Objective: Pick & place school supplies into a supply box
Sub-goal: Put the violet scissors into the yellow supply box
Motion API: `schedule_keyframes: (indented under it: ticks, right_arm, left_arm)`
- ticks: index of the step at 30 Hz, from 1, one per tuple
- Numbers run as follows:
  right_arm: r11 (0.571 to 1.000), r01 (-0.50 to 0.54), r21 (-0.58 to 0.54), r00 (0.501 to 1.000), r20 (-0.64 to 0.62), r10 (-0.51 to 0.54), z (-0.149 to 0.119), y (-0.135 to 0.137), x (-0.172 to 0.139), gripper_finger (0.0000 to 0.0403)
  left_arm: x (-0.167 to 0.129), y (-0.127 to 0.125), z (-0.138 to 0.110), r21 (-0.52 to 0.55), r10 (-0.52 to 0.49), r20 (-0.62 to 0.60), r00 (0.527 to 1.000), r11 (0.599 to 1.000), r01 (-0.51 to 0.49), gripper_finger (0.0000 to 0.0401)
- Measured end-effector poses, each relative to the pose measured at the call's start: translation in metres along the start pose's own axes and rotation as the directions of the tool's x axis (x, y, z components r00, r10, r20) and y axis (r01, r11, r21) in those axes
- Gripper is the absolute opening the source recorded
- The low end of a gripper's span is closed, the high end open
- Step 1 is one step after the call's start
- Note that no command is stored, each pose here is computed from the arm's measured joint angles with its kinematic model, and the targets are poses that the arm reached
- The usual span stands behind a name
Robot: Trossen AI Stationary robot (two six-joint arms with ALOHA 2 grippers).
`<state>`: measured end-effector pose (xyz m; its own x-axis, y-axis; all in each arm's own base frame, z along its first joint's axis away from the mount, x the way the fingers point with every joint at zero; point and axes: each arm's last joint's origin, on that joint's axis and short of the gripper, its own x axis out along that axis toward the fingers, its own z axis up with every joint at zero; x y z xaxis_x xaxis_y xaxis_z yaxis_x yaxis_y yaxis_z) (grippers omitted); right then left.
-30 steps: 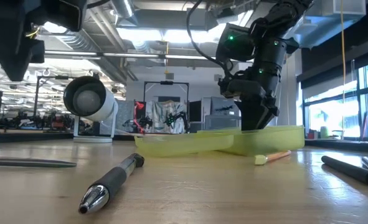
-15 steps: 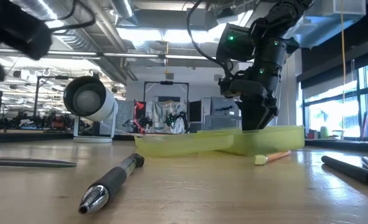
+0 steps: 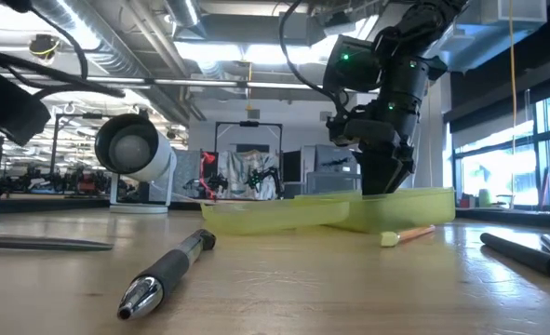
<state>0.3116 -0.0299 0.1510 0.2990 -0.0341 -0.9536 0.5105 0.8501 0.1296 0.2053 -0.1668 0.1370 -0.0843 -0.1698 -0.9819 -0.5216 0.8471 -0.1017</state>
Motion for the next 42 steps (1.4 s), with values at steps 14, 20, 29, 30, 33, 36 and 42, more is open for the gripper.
schedule_keyframes:
  ticks: [14,20,29,30,33,36,42]
  right_arm:
    - [1.000,0.003,0.003,1.000,-0.006,-0.003,-0.001,0.000,0.000,0.0110]
    - [1.000,-0.003,0.000,1.000,-0.011,0.003,-0.001,0.000,0.000,0.0110]
    - [0.999,-0.044,-0.033,0.996,0.077,0.046,0.000,0.000,-0.035,0.0110]
    - [0.998,-0.053,-0.039,0.994,0.096,0.056,0.000,0.000,-0.042,0.0110]
    - [0.995,-0.082,-0.059,0.982,0.166,0.091,0.000,0.000,-0.063,0.0110]
    - [0.990,-0.105,-0.097,0.964,0.235,0.126,-0.001,0.000,-0.083,0.0110]
    - [0.962,-0.129,-0.239,0.917,0.341,0.208,-0.004,-0.001,-0.115,0.0110]
  left_arm:
    - [0.009,0.002,0.001,0.034,0.042,-0.032,0.999,0.999,-0.041,0.0160]
    - [0.009,0.001,0.001,0.034,0.034,-0.034,0.999,0.999,-0.033,0.0096]
    - [0.001,0.001,0.000,0.044,-0.004,-0.005,1.000,0.999,0.004,0.0053]
    - [-0.001,0.002,-0.001,0.038,-0.007,0.009,1.000,0.999,0.007,0.0053]
    - [-0.014,0.002,-0.001,0.015,-0.037,0.098,0.994,0.999,0.036,0.0054]
    - [-0.026,0.004,0.002,-0.002,-0.057,0.209,0.976,0.998,0.059,0.0055]
    - [-0.053,0.008,0.020,0.008,-0.158,0.407,0.899,0.985,0.170,0.0055]
